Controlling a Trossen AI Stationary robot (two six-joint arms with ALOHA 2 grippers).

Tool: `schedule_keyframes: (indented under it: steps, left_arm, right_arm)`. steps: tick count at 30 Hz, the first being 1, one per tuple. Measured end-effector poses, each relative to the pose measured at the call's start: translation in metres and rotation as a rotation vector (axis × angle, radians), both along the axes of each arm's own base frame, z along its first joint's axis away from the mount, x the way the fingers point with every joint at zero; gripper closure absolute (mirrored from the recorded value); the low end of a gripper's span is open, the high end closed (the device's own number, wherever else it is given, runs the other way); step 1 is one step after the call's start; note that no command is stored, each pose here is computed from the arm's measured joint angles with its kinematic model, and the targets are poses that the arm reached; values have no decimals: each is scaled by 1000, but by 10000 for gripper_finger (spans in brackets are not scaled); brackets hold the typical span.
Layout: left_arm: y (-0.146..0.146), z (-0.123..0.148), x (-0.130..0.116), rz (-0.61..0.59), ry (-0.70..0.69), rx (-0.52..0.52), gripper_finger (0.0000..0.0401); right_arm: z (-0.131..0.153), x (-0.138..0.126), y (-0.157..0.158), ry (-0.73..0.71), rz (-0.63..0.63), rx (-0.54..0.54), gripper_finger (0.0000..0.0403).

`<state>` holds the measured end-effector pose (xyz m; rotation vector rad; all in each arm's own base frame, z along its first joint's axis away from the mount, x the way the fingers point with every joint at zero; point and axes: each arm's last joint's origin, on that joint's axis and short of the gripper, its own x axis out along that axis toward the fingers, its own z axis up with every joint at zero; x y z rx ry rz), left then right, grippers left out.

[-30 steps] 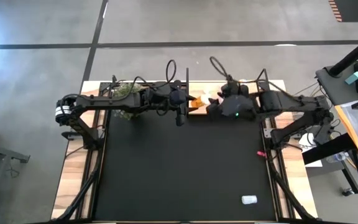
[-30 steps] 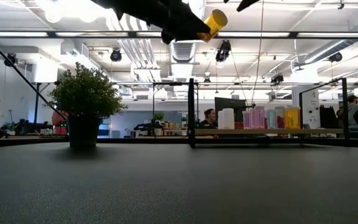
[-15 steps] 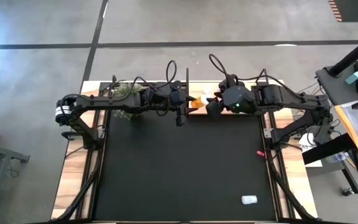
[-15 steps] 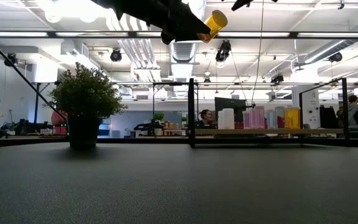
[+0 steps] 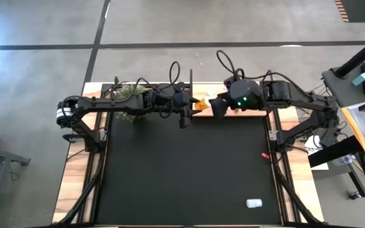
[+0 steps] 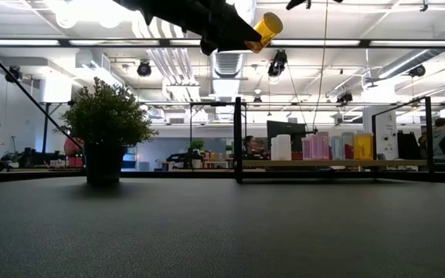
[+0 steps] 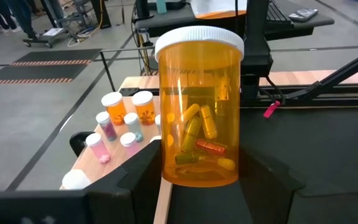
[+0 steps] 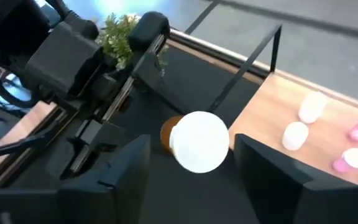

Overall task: Pick and place medicine bottles onto shelf by color
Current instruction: Put the orange pill bottle on the shelf aligned with the other orange pill bottles

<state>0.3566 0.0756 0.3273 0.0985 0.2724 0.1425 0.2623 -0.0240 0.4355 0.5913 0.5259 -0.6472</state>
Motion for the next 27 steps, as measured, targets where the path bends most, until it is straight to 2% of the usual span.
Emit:
schedule_keyframes:
  steps: [5, 10, 18, 27]
  left_arm:
    - [0, 1, 0, 0, -7, 2, 230]
    - [0, 1, 0, 0, -9, 2, 230]
    - [0, 1, 0, 0, -8, 2, 230]
    - [0, 1, 0, 0, -9, 2, 230]
  right_arm:
    - [-5, 5, -11, 7, -13, 46, 127]
    - [-12, 13, -20, 29, 11, 98, 100]
    - [-25, 29, -23, 95, 66, 86, 94]
    - [-29, 34, -23, 107, 68, 85, 101]
